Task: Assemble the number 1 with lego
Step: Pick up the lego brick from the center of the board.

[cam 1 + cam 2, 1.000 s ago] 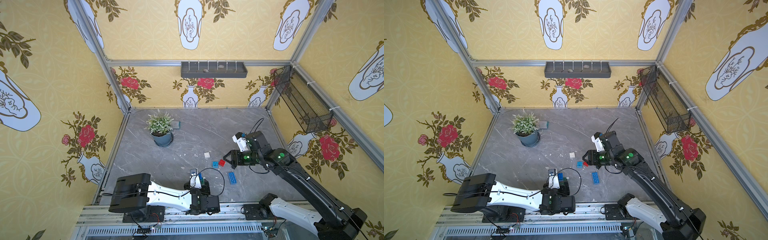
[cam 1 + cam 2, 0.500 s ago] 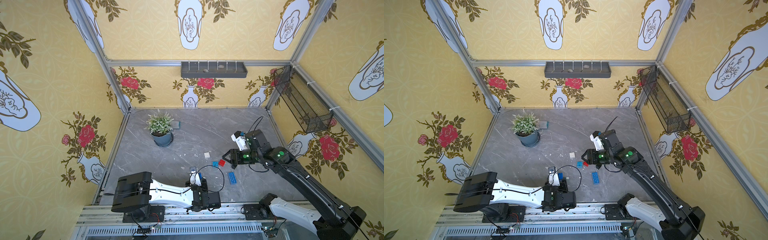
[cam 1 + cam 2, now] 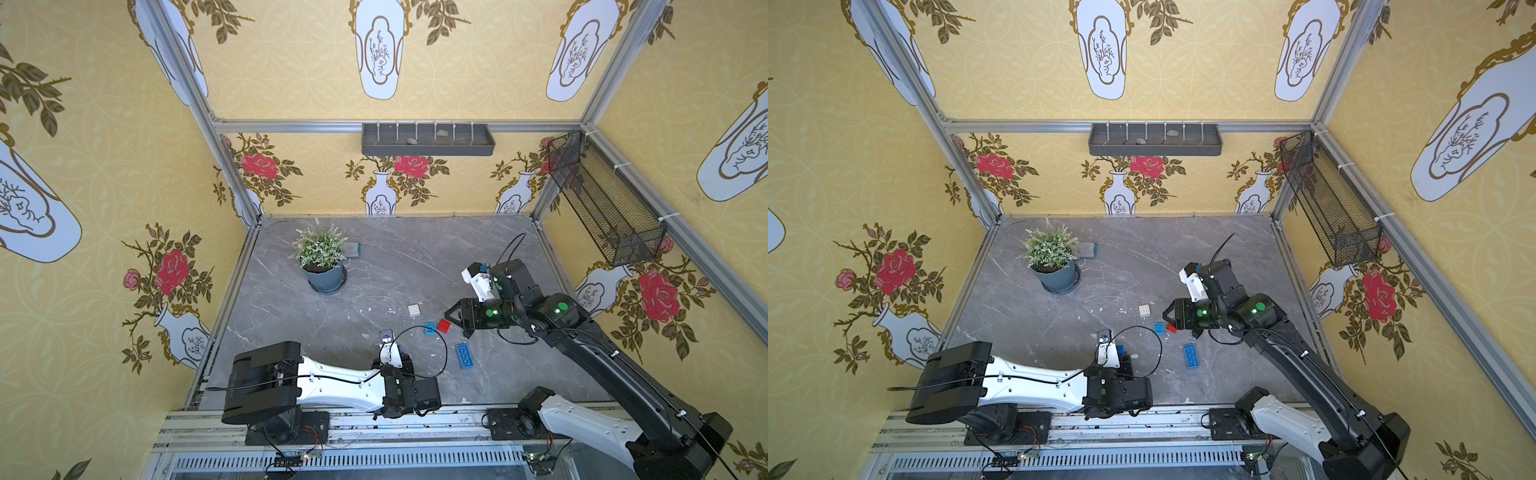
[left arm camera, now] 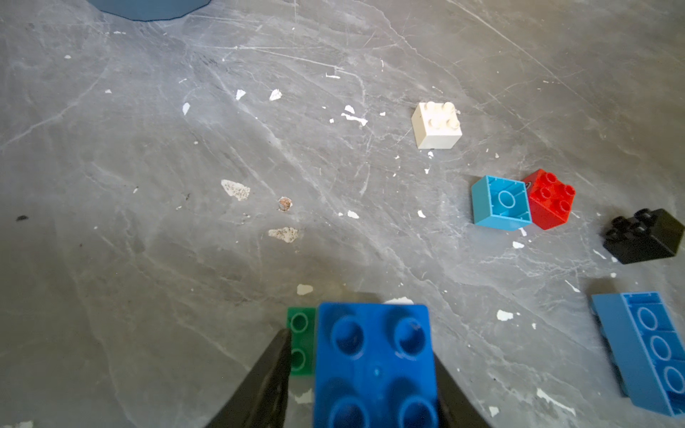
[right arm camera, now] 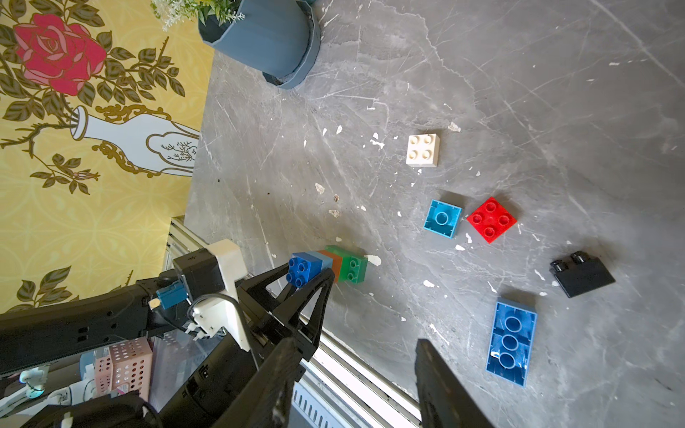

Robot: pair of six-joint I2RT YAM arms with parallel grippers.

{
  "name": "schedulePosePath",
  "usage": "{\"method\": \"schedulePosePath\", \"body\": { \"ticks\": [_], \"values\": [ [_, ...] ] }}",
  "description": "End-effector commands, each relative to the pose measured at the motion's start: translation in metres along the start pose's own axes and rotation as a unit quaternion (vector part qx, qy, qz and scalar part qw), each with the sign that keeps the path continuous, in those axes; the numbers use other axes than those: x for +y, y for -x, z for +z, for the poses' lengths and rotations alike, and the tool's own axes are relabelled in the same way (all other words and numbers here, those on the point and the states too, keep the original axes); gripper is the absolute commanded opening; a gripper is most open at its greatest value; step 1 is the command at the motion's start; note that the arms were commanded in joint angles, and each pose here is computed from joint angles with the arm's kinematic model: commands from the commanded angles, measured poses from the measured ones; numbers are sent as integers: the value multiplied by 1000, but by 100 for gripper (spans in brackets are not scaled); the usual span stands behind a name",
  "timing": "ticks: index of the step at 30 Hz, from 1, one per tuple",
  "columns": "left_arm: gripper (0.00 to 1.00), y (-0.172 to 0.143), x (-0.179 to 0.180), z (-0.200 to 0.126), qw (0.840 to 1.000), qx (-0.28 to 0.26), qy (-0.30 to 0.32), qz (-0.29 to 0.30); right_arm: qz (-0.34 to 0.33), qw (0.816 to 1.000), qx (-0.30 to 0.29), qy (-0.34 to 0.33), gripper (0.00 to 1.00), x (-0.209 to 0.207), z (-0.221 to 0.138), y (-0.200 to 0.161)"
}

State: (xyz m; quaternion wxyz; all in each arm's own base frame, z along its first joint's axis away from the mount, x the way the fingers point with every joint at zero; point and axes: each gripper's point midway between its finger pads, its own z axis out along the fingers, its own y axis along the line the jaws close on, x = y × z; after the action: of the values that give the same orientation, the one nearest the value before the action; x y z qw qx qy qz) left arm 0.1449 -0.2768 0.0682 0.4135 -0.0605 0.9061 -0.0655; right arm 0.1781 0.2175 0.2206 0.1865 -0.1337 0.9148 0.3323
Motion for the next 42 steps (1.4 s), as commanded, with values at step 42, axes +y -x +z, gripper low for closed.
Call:
{"method": "schedulePosePath", "body": {
  "ticks": [42],
  "values": [
    [19,52,46,-39,962,223,-29,154,33,999,-15,-3,51,-7,3,-1]
  ]
}}
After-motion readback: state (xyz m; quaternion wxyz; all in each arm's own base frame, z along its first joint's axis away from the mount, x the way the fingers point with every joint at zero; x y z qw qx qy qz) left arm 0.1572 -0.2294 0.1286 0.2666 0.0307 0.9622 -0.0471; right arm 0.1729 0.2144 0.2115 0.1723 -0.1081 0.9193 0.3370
